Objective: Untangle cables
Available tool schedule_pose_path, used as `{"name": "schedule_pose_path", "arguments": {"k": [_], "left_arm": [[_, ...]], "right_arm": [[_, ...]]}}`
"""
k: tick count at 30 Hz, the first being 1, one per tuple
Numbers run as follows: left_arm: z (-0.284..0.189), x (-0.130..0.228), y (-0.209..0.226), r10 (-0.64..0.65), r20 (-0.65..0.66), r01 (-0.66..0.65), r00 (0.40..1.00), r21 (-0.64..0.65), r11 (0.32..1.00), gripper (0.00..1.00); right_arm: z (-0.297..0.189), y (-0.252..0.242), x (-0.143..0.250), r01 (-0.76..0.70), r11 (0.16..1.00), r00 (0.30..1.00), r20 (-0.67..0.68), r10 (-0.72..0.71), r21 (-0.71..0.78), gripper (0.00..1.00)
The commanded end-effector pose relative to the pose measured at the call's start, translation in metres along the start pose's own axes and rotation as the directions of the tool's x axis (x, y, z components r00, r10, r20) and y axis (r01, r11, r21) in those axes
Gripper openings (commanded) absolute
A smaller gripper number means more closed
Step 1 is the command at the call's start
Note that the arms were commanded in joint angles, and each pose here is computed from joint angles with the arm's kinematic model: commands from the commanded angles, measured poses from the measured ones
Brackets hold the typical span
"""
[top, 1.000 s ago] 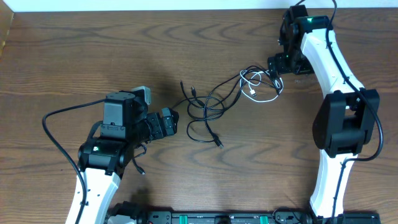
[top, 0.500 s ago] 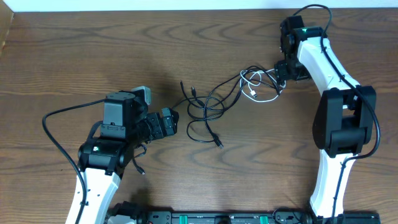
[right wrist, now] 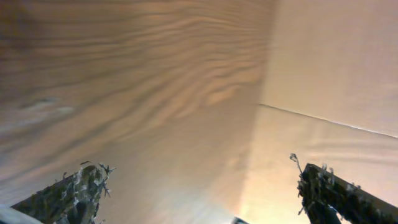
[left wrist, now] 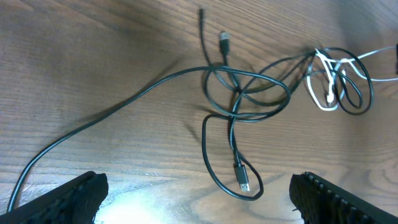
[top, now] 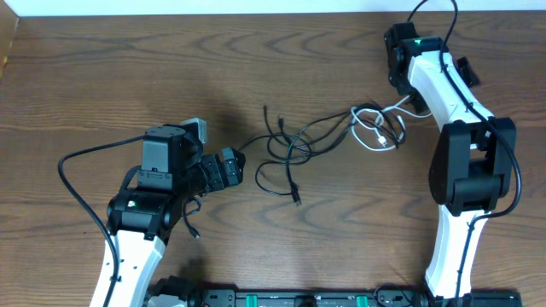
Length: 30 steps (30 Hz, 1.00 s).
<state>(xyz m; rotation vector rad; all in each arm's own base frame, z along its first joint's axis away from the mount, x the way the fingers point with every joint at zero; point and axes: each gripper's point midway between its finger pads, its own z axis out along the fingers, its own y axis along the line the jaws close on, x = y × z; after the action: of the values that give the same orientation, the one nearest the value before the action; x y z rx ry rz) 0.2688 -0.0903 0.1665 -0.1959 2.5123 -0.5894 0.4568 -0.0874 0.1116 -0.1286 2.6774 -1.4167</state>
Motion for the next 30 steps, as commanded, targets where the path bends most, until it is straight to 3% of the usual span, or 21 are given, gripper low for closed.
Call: {"name": "schedule_pose_path", "arguments": {"k": [1,12,13,15,16,17,18,30], "left_arm": [[-0.004,-0.006,-0.004,0.008,0.015,-0.008,1.000,0.013,1.000,0.98],[-0.004,-0.006,-0.004,0.008,0.015,-0.008,1.000,0.013,1.000,0.98],[-0.004,-0.006,-0.004,0.008,0.015,-0.008,1.000,0.013,1.000,0.98],[-0.004,-0.006,-0.004,0.008,0.015,-0.008,1.000,0.013,1.000,0.98],[-0.004,-0.006,-0.004,0.008,0.015,-0.008,1.000,0.013,1.000,0.98],[-0.004,-0.006,-0.004,0.008,0.015,-0.008,1.000,0.013,1.000,0.98],[-0.004,-0.006,-0.004,0.008,0.015,-0.008,1.000,0.013,1.000,0.98],[-0.004,-0.006,-0.004,0.008,0.015,-0.008,1.000,0.013,1.000,0.98]], "right_arm": [[-0.003,-0.030,0.001,-0.008,0.983,1.000,-0.001,0.008,0.183,0.99],[-0.025,-0.062,-0.019,-0.157,0.972,0.986,0.079,0.145,0.175,0.99],[-0.029,-0.067,-0.021,-0.172,0.970,0.983,0.089,0.159,0.173,0.95],[-0.036,-0.078,-0.024,-0.205,0.965,0.976,0.109,0.189,0.166,0.71],[-0.041,-0.083,-0.026,-0.224,0.962,0.971,0.121,0.206,0.156,0.49],[-0.046,-0.089,-0.027,-0.246,0.959,0.965,0.134,0.227,0.143,0.19],[-0.050,-0.093,-0.028,-0.262,0.956,0.959,0.145,0.243,0.130,0.01],[-0.116,-0.150,-0.032,-0.401,0.901,0.846,0.313,0.433,-0.162,0.01]]}}
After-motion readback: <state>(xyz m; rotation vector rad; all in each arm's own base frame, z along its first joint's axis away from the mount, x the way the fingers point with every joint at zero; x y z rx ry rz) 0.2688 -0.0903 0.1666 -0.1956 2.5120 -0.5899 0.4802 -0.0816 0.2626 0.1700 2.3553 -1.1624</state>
